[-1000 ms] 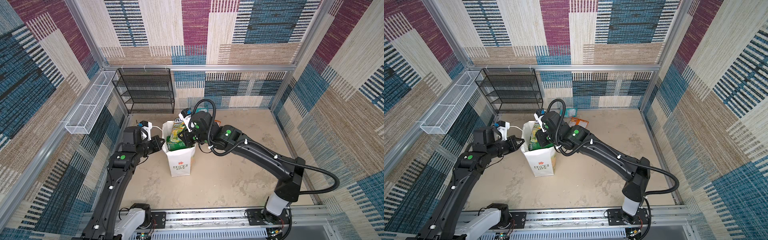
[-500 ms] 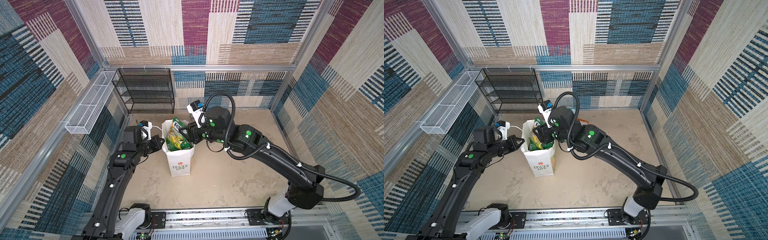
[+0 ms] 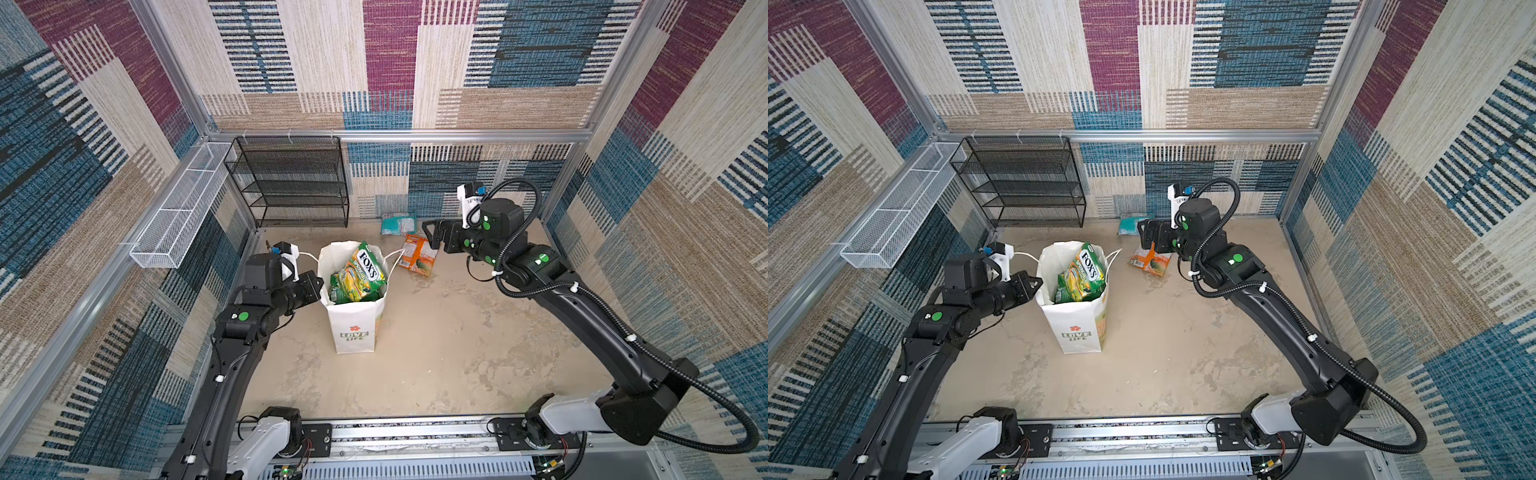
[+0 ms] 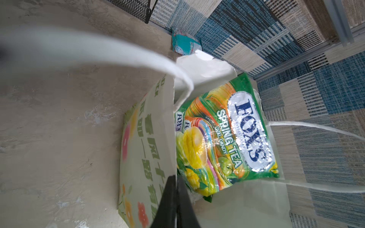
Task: Place the snacks into the paper bag
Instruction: Place the snack in the paper bag.
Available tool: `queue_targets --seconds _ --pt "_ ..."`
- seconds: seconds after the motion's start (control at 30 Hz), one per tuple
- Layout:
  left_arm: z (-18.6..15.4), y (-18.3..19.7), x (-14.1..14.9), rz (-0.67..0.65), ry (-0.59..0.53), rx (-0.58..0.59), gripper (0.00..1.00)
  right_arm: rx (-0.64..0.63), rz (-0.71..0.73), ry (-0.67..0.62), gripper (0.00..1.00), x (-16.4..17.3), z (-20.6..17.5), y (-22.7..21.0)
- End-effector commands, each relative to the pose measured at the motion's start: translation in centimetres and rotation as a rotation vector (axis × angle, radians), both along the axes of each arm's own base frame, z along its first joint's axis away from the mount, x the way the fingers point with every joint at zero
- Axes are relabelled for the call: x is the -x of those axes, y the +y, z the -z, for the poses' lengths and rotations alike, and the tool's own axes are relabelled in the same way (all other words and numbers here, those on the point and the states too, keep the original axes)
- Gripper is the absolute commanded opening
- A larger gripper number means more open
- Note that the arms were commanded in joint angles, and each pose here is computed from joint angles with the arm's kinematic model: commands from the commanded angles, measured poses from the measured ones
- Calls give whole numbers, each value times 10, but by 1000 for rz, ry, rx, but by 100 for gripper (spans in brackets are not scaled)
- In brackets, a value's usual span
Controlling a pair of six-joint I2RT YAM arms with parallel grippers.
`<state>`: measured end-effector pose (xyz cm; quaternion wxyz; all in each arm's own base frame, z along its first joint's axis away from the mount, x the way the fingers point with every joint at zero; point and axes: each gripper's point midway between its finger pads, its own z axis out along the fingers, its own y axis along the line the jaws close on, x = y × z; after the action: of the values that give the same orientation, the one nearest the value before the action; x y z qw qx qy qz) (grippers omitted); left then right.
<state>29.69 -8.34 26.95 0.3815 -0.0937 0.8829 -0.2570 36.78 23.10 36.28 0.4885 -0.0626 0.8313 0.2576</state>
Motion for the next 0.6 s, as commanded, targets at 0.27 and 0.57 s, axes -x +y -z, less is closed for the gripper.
queue_targets --seconds 0.27,0.57 --pt "2 -3 -11 10 11 16 0 -102 69 246 100 -77 129 -38" --pt "-4 -5 -9 20 -15 19 0 -74 110 359 98 -156 216 -57"
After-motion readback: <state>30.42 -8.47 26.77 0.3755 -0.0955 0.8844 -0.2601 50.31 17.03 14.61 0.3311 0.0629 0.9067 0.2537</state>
